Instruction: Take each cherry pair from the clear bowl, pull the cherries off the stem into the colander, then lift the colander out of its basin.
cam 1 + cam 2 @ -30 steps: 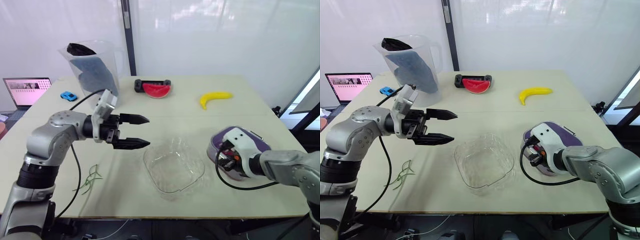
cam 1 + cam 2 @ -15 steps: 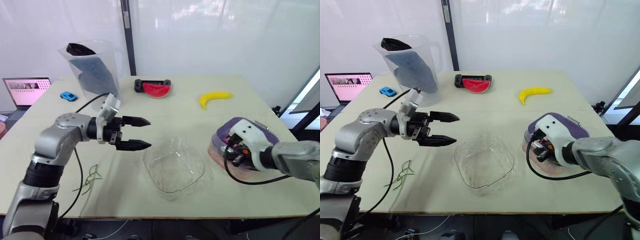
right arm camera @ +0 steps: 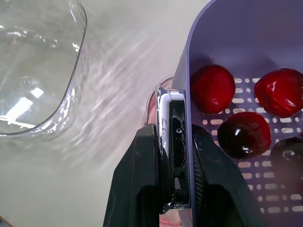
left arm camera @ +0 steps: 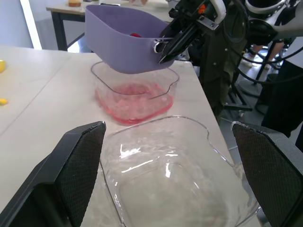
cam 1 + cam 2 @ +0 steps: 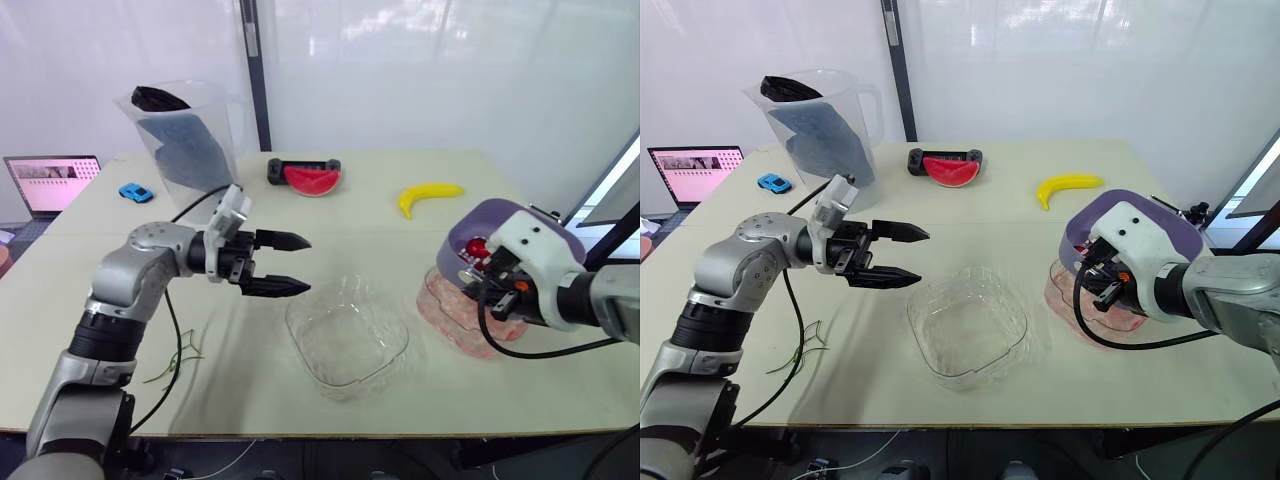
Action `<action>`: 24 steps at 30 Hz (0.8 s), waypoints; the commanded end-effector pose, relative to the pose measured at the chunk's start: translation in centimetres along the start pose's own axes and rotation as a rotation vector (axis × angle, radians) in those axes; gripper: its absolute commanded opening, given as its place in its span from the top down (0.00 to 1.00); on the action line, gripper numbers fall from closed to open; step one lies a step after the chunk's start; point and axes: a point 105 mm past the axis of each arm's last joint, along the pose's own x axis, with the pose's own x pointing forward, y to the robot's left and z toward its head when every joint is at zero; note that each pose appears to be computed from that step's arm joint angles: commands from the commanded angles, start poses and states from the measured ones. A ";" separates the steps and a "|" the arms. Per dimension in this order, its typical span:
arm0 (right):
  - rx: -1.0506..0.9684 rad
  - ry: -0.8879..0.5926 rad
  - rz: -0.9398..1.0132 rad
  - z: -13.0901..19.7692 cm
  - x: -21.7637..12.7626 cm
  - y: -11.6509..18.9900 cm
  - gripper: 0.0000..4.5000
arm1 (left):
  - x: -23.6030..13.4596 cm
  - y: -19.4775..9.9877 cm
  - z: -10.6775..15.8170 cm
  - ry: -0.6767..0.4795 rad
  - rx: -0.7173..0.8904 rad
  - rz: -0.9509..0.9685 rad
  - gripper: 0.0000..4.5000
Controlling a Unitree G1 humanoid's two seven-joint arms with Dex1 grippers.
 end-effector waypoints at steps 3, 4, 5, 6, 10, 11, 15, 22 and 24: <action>0.028 -0.034 -0.049 0.1 -0.8 -0.8 0.94 | 0.1 -0.1 0.7 0.006 0.045 -0.015 0.00; 0.033 -0.030 -0.047 0.0 -0.7 -0.8 0.94 | 0.1 0.0 0.6 0.009 0.041 -0.012 0.00; 0.033 -0.028 -0.045 -0.2 -0.7 -0.8 0.94 | 0.0 0.0 0.6 0.012 0.040 -0.010 0.00; 0.035 -0.029 -0.048 -0.2 -0.7 -0.8 0.94 | 0.0 0.1 0.5 0.014 0.039 -0.008 0.00; 0.040 -0.029 -0.062 -0.5 -0.4 -0.9 0.94 | 0.0 0.1 0.6 0.013 0.041 -0.008 0.00; 0.036 -0.024 -0.054 -0.6 -0.3 -0.8 0.94 | 0.0 0.0 0.6 0.012 0.041 -0.009 0.00; 0.033 -0.021 -0.038 -0.7 0.1 -0.5 0.94 | 0.0 0.0 0.5 0.009 0.040 -0.008 0.00; 0.009 0.017 0.002 -1.1 0.3 -0.1 0.94 | -0.5 -0.2 0.3 0.015 0.024 0.007 0.00; -0.005 0.030 0.024 -1.2 0.2 0.3 0.94 | -0.7 -0.2 0.2 0.017 0.024 0.013 0.00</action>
